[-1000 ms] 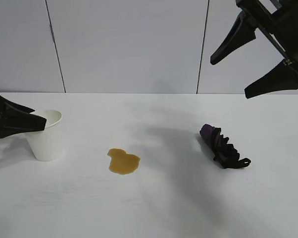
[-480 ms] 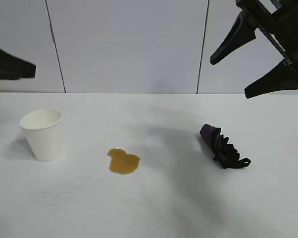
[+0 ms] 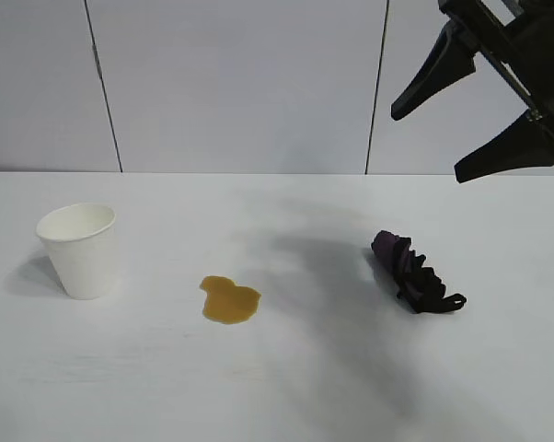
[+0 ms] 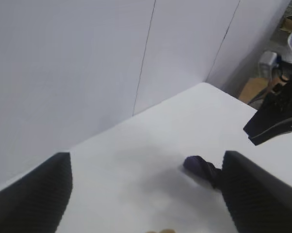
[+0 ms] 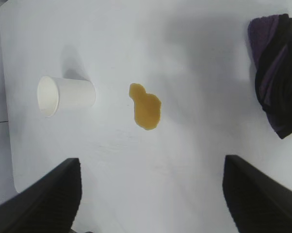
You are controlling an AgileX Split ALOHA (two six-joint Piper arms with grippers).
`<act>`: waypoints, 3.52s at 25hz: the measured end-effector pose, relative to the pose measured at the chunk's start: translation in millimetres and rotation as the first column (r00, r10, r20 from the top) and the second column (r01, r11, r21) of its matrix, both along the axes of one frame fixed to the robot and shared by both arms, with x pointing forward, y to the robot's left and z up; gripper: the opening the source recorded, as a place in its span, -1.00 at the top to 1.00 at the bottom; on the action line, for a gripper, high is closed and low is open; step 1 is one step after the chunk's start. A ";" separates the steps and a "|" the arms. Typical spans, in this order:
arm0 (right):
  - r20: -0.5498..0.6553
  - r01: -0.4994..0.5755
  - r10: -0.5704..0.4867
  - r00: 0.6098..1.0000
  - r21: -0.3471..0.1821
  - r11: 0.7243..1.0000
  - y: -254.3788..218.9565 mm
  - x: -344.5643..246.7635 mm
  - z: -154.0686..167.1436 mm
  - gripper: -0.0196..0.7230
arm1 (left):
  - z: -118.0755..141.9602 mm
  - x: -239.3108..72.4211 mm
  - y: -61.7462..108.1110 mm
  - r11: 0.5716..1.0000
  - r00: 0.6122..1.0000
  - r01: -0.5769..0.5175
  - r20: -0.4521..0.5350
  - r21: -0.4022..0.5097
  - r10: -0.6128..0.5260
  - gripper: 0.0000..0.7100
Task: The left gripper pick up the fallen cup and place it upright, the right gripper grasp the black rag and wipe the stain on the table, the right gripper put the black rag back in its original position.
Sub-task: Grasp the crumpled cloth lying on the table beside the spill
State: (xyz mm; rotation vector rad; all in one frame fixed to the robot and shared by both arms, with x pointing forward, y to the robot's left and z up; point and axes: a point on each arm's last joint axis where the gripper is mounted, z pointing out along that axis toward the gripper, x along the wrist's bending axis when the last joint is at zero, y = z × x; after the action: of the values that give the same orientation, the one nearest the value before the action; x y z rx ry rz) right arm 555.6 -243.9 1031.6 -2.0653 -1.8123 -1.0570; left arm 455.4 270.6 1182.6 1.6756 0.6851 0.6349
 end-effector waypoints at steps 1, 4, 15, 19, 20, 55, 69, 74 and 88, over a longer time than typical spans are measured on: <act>0.000 0.000 0.000 1.000 0.000 1.000 0.0 0.0 0.0 -0.55 | 12.8 -11.7 -1.6 1.000 0.999 -0.013 0.029 0.010 0.012 -0.62; 0.000 0.000 0.000 1.000 0.000 1.000 0.0 0.0 0.0 -0.55 | 44.2 -47.6 -5.9 0.997 0.995 -0.056 0.086 0.046 0.052 -0.61; 0.013 -0.018 0.018 1.000 -0.012 1.000 -0.2 -0.1 -0.2 -0.55 | 74.2 -225.0 -22.7 0.937 0.956 -0.286 0.126 0.198 0.265 -0.61; 0.013 -0.018 0.018 1.000 -0.013 1.000 -0.2 -0.1 -0.3 -0.55 | 63.0 -275.9 -24.7 0.902 0.910 -0.403 0.177 0.153 0.376 -0.61; 0.013 -0.018 0.018 1.000 -0.013 1.000 -0.2 -0.1 -0.3 -0.55 | 59.8 -288.2 -25.8 0.895 0.897 -0.423 0.202 0.139 0.393 -0.61; 0.013 -0.024 0.025 1.000 -0.029 0.999 -1.1 -0.4 -1.1 -0.55 | -137.6 -236.1 28.9 0.600 0.521 -0.757 -0.314 0.258 0.793 -0.52; 0.025 -0.076 0.078 0.997 -0.089 0.993 -3.3 -2.0 -3.6 -0.55 | -136.7 -235.5 32.0 0.664 0.596 -0.701 -0.299 0.258 0.745 -0.52; 0.026 -0.075 0.077 0.997 -0.090 0.993 -3.4 -1.9 -3.6 -0.55 | -136.3 -233.3 28.7 0.688 0.620 -0.691 -0.309 0.222 0.722 -0.52; -0.011 -0.131 0.131 0.991 -0.149 0.980 -6.2 -6.6 -7.6 -0.55 | -141.1 -225.1 29.1 0.689 0.631 -0.698 -0.286 0.196 0.721 -0.52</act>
State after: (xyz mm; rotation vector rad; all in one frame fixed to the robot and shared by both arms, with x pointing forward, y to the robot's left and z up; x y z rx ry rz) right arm 549.0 -250.1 1024.0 -1.9915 -2.0535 -0.9114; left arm 230.3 299.7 1041.6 1.5551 1.6553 0.9283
